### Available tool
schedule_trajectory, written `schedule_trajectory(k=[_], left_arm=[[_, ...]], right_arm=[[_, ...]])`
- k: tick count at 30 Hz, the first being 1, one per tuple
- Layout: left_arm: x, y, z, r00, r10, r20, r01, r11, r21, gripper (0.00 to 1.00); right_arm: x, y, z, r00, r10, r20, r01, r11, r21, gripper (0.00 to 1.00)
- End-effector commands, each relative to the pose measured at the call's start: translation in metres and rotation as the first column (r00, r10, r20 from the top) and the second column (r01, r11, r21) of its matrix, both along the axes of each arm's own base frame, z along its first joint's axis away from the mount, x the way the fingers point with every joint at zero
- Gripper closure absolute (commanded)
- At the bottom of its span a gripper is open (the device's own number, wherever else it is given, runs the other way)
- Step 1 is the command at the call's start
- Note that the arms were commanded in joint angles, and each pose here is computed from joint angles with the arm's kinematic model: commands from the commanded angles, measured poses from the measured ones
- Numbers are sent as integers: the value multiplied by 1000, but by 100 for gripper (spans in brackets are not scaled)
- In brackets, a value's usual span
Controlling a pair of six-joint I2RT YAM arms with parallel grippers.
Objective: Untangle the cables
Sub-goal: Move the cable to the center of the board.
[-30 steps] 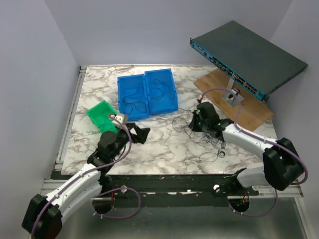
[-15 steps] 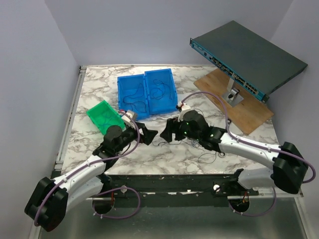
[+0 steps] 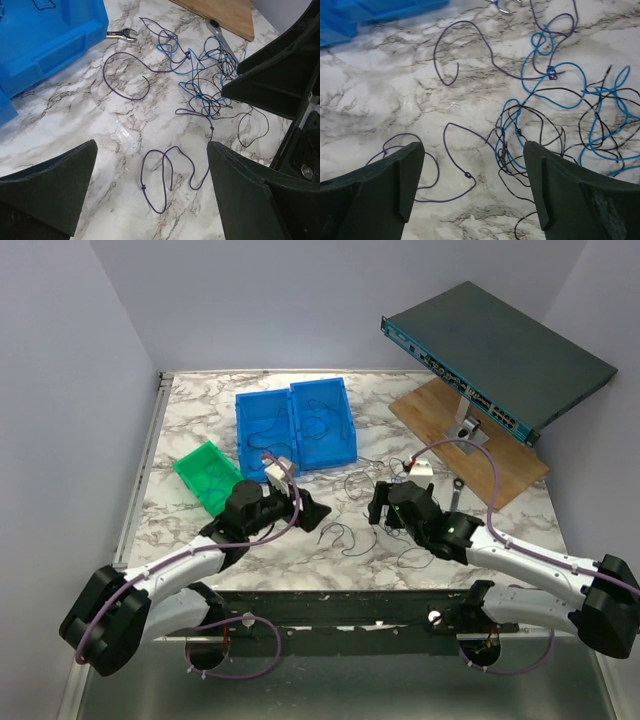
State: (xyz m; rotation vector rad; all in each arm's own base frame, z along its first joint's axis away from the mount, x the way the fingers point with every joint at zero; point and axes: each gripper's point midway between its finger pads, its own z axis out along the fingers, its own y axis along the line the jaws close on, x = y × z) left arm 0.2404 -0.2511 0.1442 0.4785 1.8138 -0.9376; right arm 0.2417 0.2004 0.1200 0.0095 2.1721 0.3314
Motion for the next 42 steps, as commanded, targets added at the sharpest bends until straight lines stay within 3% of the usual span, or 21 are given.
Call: schedule_trajectory(k=[1,10,20,28,31,33,36,38,40,42], left_arm=[[-4,-14,8,997,-74,7,74,997,-2,6],[-1,-15,-1,997,-65,-34,66,997,40,6],[0,-20,-4,997,-61,-51,64,996,60,6],[4,-35,-30,982,-85,-171,109,985,137,6],[0,-42,-36,976,-108,-191,141,976,164,7],[-1,-44,-36,976,-112,-189,146,974,176,7],[-1,-45,-34,978,-111,-175,142,973,179,7],[-1,-44,-31,980,-109,-165,138,975,177,7],[-1,-43,-28,983,-109,-150,134,977,168,7],[-1,-43,-23,985,-108,-132,129,979,157,7]], right_arm=[[0,-34,-13,988,-153,-3,152,986,-74,11],[-6,-40,-36,984,-172,-45,167,981,-103,11],[0,-53,-52,978,-210,17,210,968,-138,11],[4,-65,-46,954,-301,3,298,945,-136,11],[15,-70,-51,949,-309,-63,300,946,-119,15],[22,-69,-57,948,-300,-108,291,952,-96,25],[28,-64,-57,949,-290,-120,283,956,-76,58],[30,-53,-53,959,-251,-133,247,968,-49,73],[31,-37,-46,976,-164,-141,164,986,-13,98],[27,-15,-36,992,-22,-126,24,1000,17,99]])
